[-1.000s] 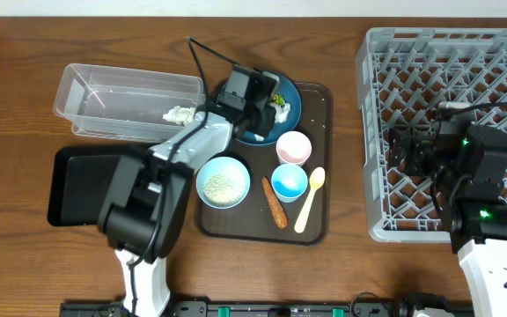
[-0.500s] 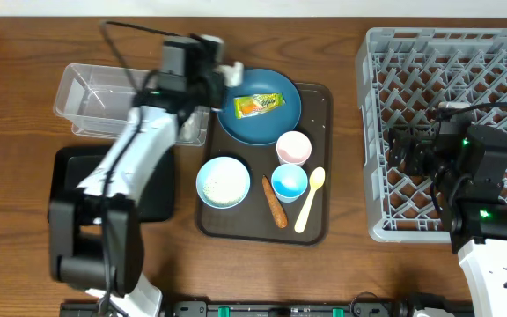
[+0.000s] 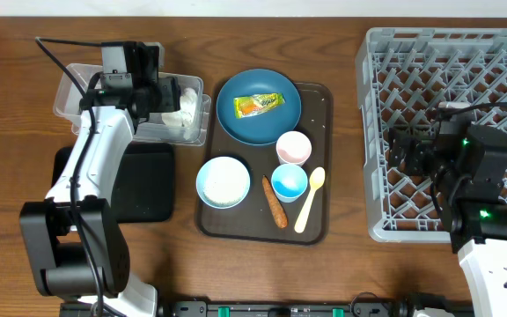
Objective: Sort waste into correct bins and load items into the dishwasher rack
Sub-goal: 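Drop second tissue into clear bin with left gripper, then grasp yellow snack wrapper on blue plate with left gripper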
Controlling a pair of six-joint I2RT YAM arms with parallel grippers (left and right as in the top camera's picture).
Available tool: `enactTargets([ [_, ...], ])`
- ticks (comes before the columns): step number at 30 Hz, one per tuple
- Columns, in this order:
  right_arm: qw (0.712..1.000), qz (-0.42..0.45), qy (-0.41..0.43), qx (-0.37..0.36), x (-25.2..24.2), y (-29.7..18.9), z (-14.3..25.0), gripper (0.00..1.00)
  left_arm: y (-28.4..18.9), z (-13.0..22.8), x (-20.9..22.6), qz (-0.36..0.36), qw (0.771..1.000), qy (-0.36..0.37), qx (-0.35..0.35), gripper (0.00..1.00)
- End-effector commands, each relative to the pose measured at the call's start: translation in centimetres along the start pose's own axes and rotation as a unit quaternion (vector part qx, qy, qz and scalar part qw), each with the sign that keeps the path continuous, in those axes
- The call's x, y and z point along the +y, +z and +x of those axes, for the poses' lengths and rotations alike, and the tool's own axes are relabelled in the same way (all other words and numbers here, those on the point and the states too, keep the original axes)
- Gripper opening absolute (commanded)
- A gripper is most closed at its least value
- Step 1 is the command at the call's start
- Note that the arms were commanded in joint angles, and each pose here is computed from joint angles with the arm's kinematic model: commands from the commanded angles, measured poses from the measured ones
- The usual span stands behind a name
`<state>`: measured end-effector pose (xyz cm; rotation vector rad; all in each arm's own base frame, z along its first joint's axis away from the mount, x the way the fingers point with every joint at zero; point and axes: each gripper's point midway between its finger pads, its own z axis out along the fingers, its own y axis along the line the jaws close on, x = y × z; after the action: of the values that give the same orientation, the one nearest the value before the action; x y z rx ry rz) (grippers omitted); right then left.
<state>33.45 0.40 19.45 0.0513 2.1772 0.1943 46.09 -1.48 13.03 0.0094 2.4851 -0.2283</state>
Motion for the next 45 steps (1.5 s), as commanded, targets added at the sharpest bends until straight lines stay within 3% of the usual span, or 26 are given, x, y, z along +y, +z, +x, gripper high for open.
enactTargets([
  [1,1.000,-0.013,-0.002,-0.009,1.0,-0.3,-0.9,0.99,0.1,0.2,0.9,-0.020,1.000,-0.003,0.005,0.64],
  [8,1.000,-0.013,-0.002,-0.009,1.0,-0.3,-0.9,0.99,0.0,-0.2,-1.1,0.004,1.000,0.013,-0.003,0.64],
  [16,1.000,-0.013,-0.002,-0.009,1.0,-0.3,-0.9,0.99,0.1,-1.3,-8.1,0.049,0.990,0.128,-0.038,0.64],
  [26,1.000,-0.013,-0.002,-0.009,1.0,-0.3,-0.8,0.99,2.7,1.8,-15.8,0.101,0.943,0.315,-0.025,0.67],
  [35,1.000,-0.013,-0.001,-0.008,1.0,-0.3,-0.8,0.99,6.9,3.9,-19.2,0.124,0.930,0.345,-0.025,0.72],
  [45,1.000,-0.013,-0.001,-0.005,1.0,-0.3,-0.7,0.99,10.4,5.7,-19.2,0.126,0.929,0.347,-0.010,0.73],
])
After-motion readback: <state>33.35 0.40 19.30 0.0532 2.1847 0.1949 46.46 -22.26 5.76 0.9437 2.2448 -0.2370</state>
